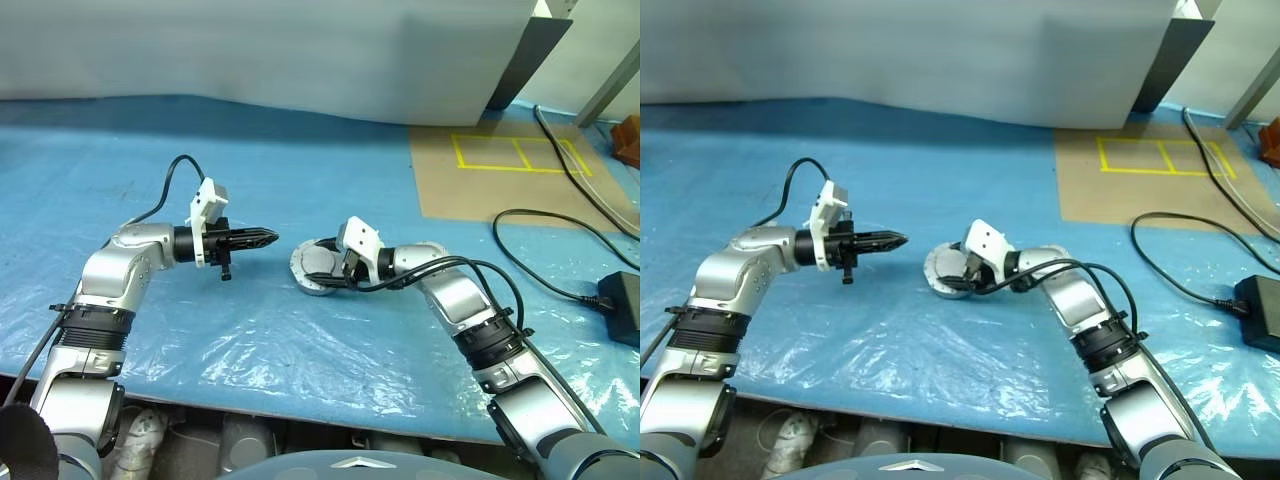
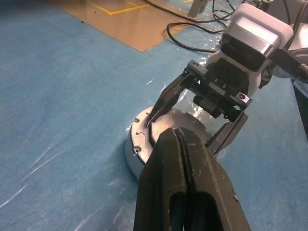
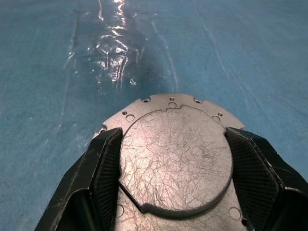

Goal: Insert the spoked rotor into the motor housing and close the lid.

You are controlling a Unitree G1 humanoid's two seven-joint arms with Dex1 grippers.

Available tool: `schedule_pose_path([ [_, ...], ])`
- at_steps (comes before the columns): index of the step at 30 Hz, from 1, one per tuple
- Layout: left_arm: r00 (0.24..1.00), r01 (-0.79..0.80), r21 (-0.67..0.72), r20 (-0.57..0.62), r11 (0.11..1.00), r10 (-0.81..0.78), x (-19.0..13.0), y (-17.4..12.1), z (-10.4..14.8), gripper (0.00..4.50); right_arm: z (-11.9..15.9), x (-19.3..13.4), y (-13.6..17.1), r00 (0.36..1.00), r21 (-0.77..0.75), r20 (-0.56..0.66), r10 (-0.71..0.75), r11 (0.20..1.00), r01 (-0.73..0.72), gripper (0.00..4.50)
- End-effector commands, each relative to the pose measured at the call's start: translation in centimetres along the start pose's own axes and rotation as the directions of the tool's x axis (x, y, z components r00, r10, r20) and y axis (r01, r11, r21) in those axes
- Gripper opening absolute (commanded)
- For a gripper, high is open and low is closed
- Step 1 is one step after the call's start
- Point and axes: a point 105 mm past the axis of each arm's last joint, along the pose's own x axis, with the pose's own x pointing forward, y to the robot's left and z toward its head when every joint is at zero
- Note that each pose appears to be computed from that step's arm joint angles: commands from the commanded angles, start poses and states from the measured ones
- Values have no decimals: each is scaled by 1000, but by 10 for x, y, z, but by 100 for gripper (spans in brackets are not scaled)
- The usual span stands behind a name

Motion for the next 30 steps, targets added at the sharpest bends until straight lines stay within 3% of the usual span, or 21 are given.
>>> schedule_pose_path([
  [1,1000,22,79,7,997,-23,4,-2,14,0,-47,-5,5,987,66,-162,-2,998,13,299],
  [7,999,50,108,10,993,-51,14,-2,21,0,-38,-13,-4,996,225,-90,-24,973,44,299],
  [12,998,56,105,10,993,-57,15,-1,21,0,-57,-23,-4,983,181,-181,-19,982,53,299],
  [20,998,60,106,9,993,-62,16,-2,20,0,-69,-23,0,975,149,-219,-39,986,73,299],
  [26,997,75,112,7,991,-77,19,-5,19,0,-54,-11,7,990,262,-140,-16,964,52,299],
  [30,996,81,115,16,990,-84,24,-7,20,0,-73,-12,10,970,245,-242,-15,967,76,299],
])
